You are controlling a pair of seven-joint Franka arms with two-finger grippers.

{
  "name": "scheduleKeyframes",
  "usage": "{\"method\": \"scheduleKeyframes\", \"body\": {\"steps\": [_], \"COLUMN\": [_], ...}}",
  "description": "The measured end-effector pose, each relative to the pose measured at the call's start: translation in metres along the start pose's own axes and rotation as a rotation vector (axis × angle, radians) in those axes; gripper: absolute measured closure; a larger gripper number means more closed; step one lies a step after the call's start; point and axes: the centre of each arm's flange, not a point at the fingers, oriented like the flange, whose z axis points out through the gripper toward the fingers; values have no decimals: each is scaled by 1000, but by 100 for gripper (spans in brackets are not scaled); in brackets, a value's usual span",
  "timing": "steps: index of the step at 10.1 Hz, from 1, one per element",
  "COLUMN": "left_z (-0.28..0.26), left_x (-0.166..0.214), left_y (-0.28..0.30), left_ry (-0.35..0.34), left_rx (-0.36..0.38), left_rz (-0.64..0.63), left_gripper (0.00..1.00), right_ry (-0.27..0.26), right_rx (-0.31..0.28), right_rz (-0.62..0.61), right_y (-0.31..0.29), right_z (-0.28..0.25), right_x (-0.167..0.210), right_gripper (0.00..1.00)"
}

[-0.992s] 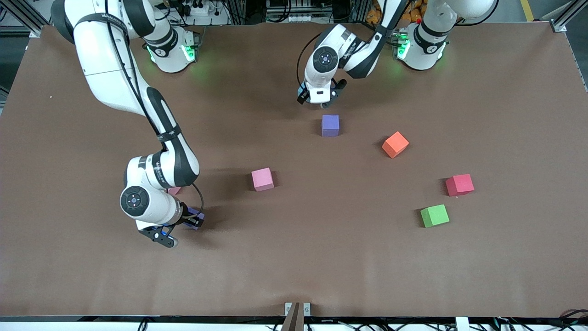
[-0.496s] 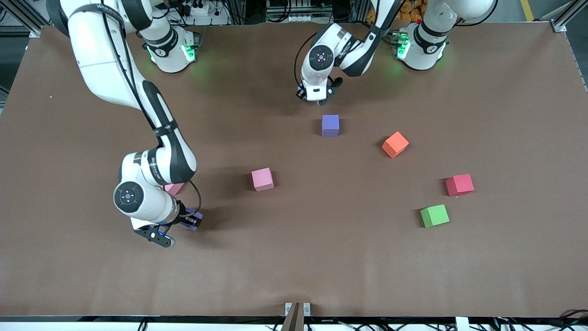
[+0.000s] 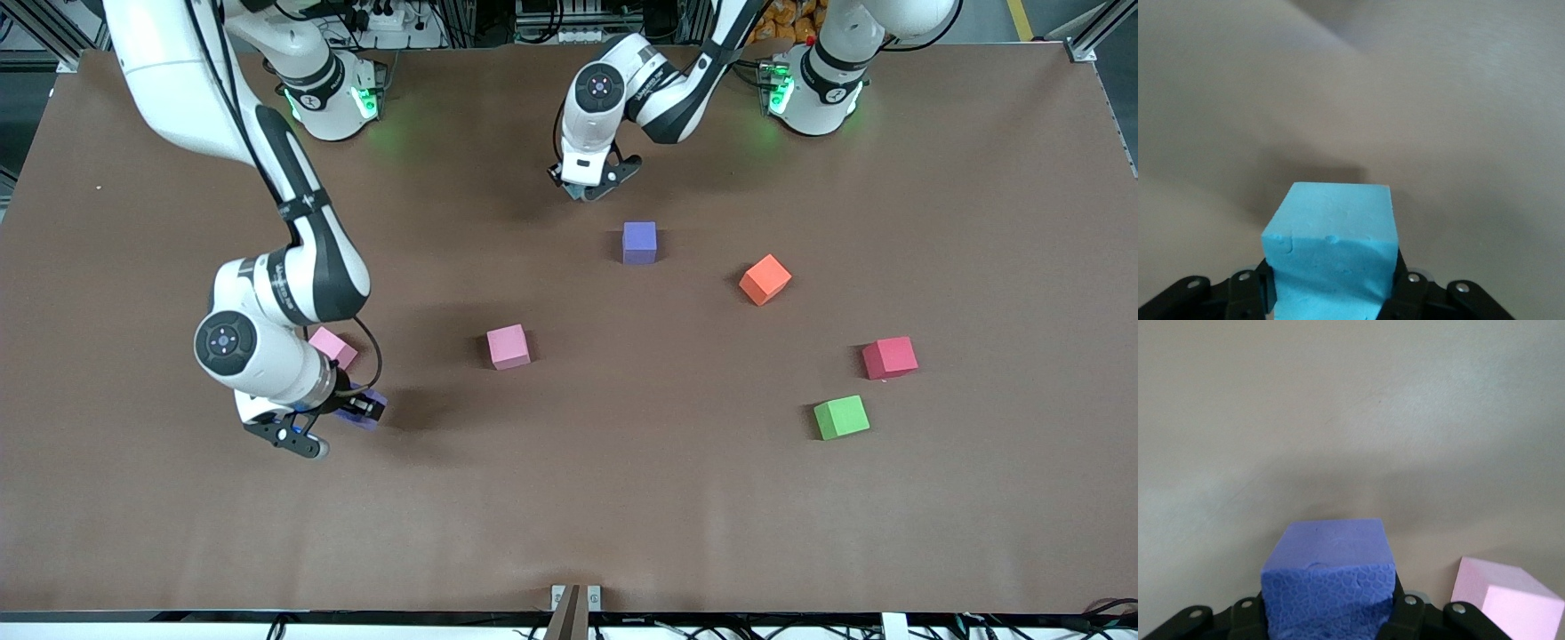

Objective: Arrange blocks into number 1
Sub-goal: 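Carry the cyan cube with the left gripper while the right gripper carries purple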

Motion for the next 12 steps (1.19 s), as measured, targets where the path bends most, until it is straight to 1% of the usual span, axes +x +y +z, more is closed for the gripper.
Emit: {"method": "scheduleKeyframes", "body": {"steps": [3, 6, 9, 12], "left_z": [8, 20, 17, 19], "left_x": [3, 8, 16, 18], "left_y": [5, 6, 9, 9], "left_ry": [17, 22, 31, 31], "left_rx": [13, 37, 34, 40], "left_rz": [278, 485, 573, 582], "left_gripper": [39, 39, 39, 39], "right_ry": [18, 12, 1, -4], "right_rx": [-4, 1, -1, 3], "right_rz": [32, 9, -53, -119], "right_y": [-9, -3, -8, -41], "right_z": [-22, -42, -46, -43], "right_x": [-24, -46, -66, -97], "right_gripper": [39, 39, 39, 39]}}
